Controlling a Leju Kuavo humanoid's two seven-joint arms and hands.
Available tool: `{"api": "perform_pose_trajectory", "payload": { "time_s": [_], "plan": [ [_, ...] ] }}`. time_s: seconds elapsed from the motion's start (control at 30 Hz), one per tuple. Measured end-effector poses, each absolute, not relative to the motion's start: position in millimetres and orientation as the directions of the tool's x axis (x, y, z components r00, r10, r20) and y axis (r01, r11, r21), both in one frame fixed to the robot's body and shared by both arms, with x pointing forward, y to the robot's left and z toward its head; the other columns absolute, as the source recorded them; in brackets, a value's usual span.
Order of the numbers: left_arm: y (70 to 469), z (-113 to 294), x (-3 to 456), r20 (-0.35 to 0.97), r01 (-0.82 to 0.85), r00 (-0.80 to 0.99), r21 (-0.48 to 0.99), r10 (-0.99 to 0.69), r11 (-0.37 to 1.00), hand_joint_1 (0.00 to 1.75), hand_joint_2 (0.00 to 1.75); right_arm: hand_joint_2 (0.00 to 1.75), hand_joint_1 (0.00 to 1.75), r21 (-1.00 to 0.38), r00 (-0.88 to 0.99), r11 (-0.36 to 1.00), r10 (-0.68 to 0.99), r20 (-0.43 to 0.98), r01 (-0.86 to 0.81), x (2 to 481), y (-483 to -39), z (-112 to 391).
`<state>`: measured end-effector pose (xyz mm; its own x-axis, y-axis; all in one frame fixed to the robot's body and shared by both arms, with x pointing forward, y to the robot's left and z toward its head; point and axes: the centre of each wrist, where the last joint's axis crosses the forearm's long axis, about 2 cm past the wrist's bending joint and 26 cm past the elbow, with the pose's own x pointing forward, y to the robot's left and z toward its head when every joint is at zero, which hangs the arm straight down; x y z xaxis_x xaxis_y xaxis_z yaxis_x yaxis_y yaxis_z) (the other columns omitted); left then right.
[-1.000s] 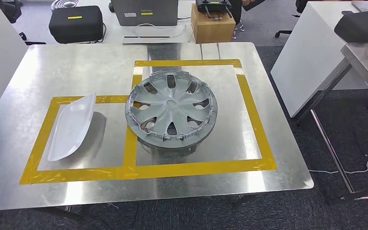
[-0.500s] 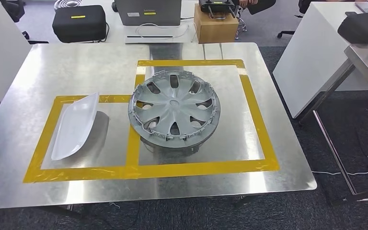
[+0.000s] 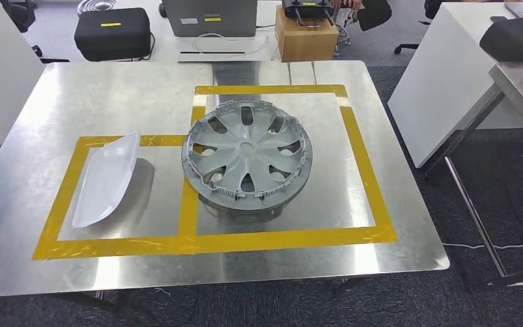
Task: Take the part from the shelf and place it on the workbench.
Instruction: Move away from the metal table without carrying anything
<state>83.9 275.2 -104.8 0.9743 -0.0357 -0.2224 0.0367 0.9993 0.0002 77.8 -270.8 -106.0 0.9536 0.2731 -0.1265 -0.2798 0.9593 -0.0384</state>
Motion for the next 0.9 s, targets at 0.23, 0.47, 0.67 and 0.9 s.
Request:
{"api": "perform_pose_trajectory", "payload": {
  "time_s": [0.23, 0.47, 0.67, 0.9],
  "plan": [
    [273.4, -105.1, 82.4, -0.23, 0.06, 0.972, 0.0, -0.058, 0.998, 0.0, 0.0, 0.0, 0.0, -0.039, 0.954, 0.959, 0.273, -0.126, -0.279, 77.9, -270.9, -106.0],
    [272.5, -105.2, 81.5, -0.233, 0.073, 0.97, 0.0, -0.071, 0.997, 0.0, 0.0, 0.0, 0.0, -0.038, 0.954, 0.959, 0.273, -0.126, -0.279, 77.9, -270.6, -106.0],
    [272.1, -105.3, 81.2, -0.235, 0.077, 0.969, 0.0, -0.075, 0.997, 0.0, 0.0, 0.0, 0.0, -0.038, 0.954, 0.959, 0.273, -0.126, -0.279, 77.9, -270.6, -106.0],
    [271.8, -105.4, 80.8, -0.237, 0.081, 0.968, -0.001, -0.079, 0.997, 0.0, 0.0, 0.0, 0.0, -0.038, 0.954, 0.959, 0.273, -0.126, -0.28, 77.9, -270.7, -106.0]
  ]
}}
